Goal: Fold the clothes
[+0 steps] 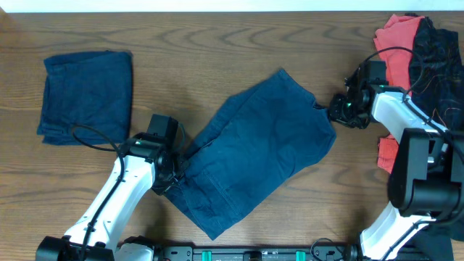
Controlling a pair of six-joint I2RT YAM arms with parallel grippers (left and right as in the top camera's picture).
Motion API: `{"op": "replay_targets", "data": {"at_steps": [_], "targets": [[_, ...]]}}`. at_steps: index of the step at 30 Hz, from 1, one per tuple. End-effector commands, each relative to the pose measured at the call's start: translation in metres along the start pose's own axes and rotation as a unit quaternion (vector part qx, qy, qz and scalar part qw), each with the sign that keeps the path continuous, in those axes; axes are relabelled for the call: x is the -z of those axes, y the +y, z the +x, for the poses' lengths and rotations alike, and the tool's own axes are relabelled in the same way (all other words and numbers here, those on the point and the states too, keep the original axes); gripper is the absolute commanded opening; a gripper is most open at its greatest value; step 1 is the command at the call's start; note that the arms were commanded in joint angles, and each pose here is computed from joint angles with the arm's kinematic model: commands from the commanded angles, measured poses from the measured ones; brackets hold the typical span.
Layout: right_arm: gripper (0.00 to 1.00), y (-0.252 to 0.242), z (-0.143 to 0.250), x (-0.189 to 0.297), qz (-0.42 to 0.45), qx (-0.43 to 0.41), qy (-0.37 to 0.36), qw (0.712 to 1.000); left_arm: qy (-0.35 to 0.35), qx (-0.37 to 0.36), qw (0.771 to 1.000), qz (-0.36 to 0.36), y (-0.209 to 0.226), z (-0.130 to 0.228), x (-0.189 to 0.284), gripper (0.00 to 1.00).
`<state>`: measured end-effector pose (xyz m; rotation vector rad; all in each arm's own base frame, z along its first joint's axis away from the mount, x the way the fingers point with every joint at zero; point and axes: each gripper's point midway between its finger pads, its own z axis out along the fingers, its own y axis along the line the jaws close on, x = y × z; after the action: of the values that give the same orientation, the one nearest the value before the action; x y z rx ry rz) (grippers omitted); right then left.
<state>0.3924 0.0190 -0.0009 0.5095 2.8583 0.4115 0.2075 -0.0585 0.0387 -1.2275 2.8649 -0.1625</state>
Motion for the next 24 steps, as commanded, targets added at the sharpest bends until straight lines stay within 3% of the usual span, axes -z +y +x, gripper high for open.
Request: {"op": "replay_targets", "data": {"at_steps": [1,5,12,24], "targets": [[0.27,-0.007,0.009,-0.022,0.014,-0.018,0.024,0.999,0.006,0.003,1.000,-0.011,0.005,0.002,-0.003,0.06],[0.01,-0.013,0.018,-0.039,0.019,-0.026,0.044,0.999,0.006,0.003,1.000,-0.011,0.005,0.002,-0.003,0.06],[0.01,-0.018,0.011,-0.029,0.021,-0.036,0.032,0.999,0.002,0.003,1.000,-0.014,0.006,0.001,-0.003,0.06],[0.01,-0.066,-0.020,0.040,0.036,-0.101,-0.036,0.994,-0.001,0.004,0.999,-0.035,0.016,0.001,-0.002,0.06]]}}
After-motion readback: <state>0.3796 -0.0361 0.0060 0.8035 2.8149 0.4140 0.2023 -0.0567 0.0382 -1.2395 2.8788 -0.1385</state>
